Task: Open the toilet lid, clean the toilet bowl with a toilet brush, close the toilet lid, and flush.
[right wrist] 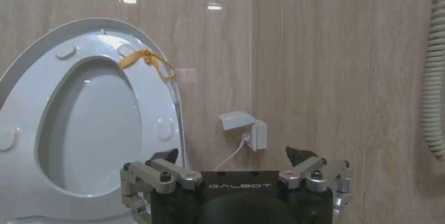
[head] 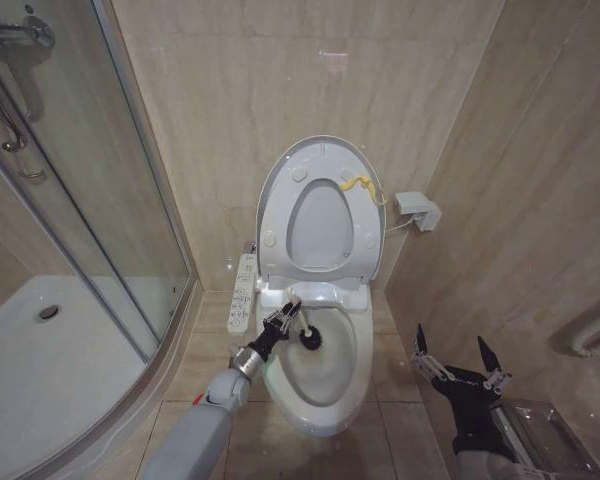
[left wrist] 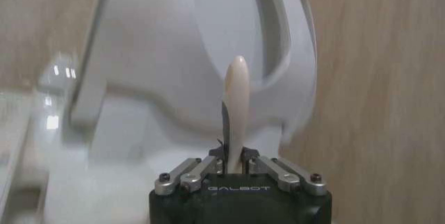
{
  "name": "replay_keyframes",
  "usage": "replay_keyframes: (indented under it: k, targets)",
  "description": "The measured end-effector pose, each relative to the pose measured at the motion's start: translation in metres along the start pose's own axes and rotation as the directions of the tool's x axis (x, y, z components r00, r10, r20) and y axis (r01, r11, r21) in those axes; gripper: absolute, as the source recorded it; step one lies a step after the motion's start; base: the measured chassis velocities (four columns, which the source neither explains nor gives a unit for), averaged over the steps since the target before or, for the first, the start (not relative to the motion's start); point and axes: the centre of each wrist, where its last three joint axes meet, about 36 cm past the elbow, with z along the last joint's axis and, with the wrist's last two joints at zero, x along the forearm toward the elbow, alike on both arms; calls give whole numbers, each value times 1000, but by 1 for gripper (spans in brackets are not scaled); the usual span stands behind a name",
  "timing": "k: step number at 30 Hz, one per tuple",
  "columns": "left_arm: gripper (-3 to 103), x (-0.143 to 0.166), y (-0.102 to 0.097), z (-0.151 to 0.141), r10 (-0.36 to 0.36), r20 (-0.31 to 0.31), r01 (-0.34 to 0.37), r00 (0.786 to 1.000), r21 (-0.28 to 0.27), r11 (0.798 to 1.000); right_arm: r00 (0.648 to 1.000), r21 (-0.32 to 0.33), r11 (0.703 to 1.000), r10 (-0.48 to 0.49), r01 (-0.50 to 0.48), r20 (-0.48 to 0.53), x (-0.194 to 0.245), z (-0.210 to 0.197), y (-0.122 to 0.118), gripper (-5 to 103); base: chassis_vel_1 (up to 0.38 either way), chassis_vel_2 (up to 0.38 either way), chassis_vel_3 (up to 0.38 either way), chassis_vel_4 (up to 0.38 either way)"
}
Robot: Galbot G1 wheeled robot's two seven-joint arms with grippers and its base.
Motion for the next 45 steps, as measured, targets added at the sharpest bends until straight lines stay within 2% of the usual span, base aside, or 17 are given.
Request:
replay_keyframes:
  k: [4,6,8,11,14,15,16,17,21,24,31,34,35,38,41,43,45]
  targets:
    - [15,19,0,22,13,-83,-14,996,-11,1000,1000,0,1000,0,0,0,0,0,0,100,0,0,0,0]
    - [15,22,0,26,19,-98,-21,995,-18,1000,1000,0,1000,0,0,0,0,0,0,100,0,0,0,0]
    - [15,22,0,26,24,-98,-26,995,-23,999,1000,0,1000,0,0,0,0,0,0,100,0,0,0,0]
    - [15,10,-2,16,24,-47,-24,999,-16,1000,1000,0,1000,0,0,0,0,0,0,100,0,0,0,0]
    - [15,-16,-13,-4,-9,93,3,996,66,998,1000,0,1000,0,0,0,0,0,0,100,0,0,0,0]
    - [15,-21,-18,-6,-20,120,7,993,106,994,1000,0,1000,0,0,0,0,0,0,100,0,0,0,0]
    - [15,-21,-18,-6,-20,120,7,993,106,994,1000,0,1000,0,0,0,0,0,0,100,0,0,0,0]
    - [15,-23,-22,-6,-30,135,11,990,140,990,1000,0,1000,0,0,0,0,0,0,100,0,0,0,0]
    - [15,-18,-24,11,-23,120,2,992,172,985,1000,0,1000,0,0,0,0,0,0,100,0,0,0,0]
    - [15,-10,-28,34,-47,79,28,996,225,974,1000,0,1000,0,0,0,0,0,0,100,0,0,0,0]
    - [15,-13,-27,26,-19,80,2,997,207,978,1000,0,1000,0,0,0,0,0,0,100,0,0,0,0]
    - [15,-29,-32,10,-81,144,36,986,290,956,1000,0,1000,0,0,0,0,0,0,100,0,0,0,0]
    - [15,-29,-32,10,-81,144,36,986,290,956,1000,0,1000,0,0,0,0,0,0,100,0,0,0,0]
    - [15,-42,-42,16,-117,150,57,982,355,933,1000,0,1000,0,0,0,0,0,0,100,0,0,0,0]
    - [15,-39,-43,28,-88,111,47,990,327,944,1000,0,1000,0,0,0,0,0,0,100,0,0,0,0]
    - [15,-30,-39,34,-37,74,16,997,266,964,1000,0,1000,0,0,0,0,0,0,100,0,0,0,0]
    - [15,-27,-37,34,-23,64,7,998,247,969,1000,0,1000,0,0,0,0,0,0,100,0,0,0,0]
